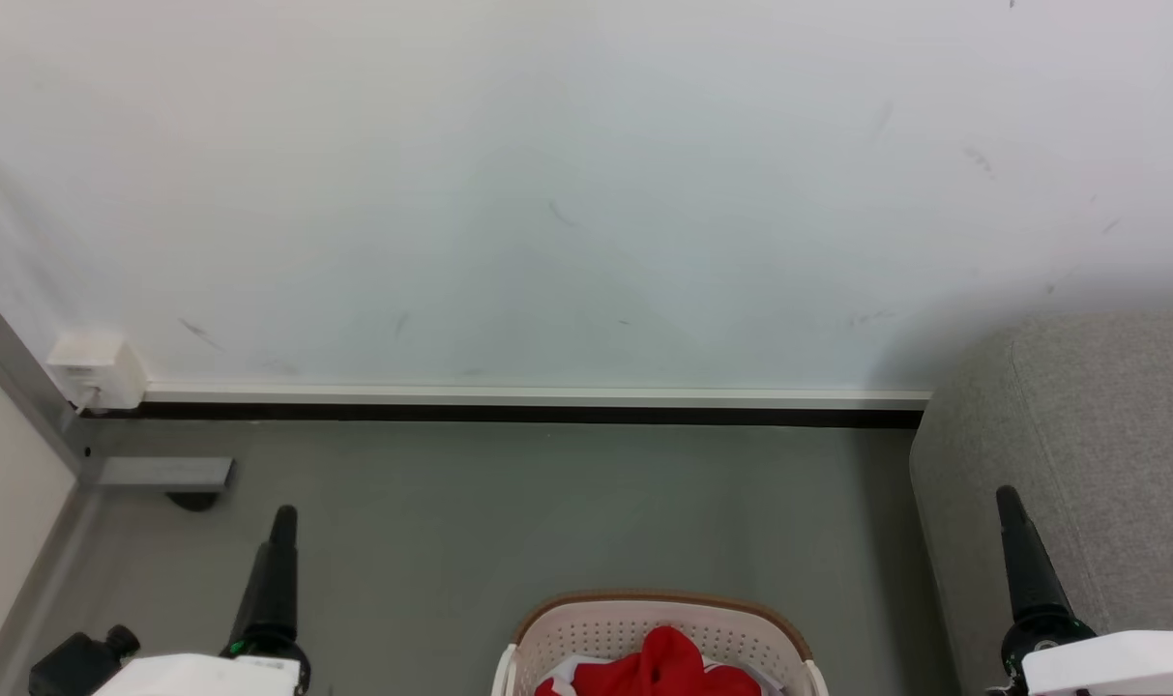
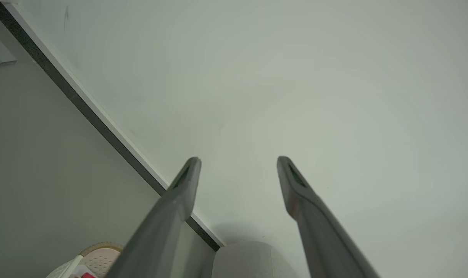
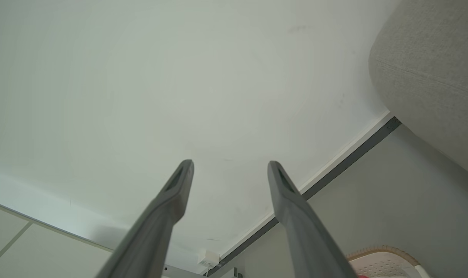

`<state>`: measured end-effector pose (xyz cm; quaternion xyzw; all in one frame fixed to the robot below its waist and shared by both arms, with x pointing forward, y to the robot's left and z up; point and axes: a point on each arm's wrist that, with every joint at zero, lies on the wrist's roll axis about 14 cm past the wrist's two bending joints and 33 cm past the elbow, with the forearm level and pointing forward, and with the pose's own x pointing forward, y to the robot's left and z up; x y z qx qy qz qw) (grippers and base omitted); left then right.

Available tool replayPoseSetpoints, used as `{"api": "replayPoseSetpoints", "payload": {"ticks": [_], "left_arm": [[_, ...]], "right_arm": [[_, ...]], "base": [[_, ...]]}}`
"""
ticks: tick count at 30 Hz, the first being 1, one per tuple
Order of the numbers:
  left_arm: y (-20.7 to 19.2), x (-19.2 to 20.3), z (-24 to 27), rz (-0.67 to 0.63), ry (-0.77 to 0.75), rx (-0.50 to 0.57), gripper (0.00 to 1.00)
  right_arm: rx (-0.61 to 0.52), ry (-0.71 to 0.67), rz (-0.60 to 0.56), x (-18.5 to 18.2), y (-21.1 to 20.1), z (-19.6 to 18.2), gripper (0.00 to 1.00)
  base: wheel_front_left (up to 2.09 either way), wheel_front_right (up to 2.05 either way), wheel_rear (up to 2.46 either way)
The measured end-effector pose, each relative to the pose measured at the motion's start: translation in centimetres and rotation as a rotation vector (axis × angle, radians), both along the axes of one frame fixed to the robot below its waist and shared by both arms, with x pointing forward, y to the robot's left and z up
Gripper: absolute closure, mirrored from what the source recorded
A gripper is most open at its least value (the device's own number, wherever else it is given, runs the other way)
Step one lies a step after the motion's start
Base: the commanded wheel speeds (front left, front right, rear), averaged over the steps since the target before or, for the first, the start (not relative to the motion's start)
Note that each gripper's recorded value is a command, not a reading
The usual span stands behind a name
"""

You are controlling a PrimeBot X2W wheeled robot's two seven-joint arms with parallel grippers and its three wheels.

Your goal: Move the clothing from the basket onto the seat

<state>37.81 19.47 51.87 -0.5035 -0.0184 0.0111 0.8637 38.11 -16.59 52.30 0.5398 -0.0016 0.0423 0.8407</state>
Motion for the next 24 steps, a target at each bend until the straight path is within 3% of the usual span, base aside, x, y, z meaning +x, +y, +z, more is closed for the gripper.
{"api": "replayPoseSetpoints", "payload": {"ticks": [12, 24], "left_arm": [[-0.7, -0.3, -0.4, 0.008, 0.035, 0.251, 0.00], [-0.5, -0.6, -1.0, 0.028, 0.063, 0.438, 0.00]], "right_arm": [[-0.269, -0.030, 0.023, -0.4, 0.7, 0.0, 0.00], [-0.454, -0.022, 0.017, -0.8, 0.7, -1.1, 0.00]], "base": [[0.00, 0.00, 0.00], [0.00, 0.00, 0.00]]}}
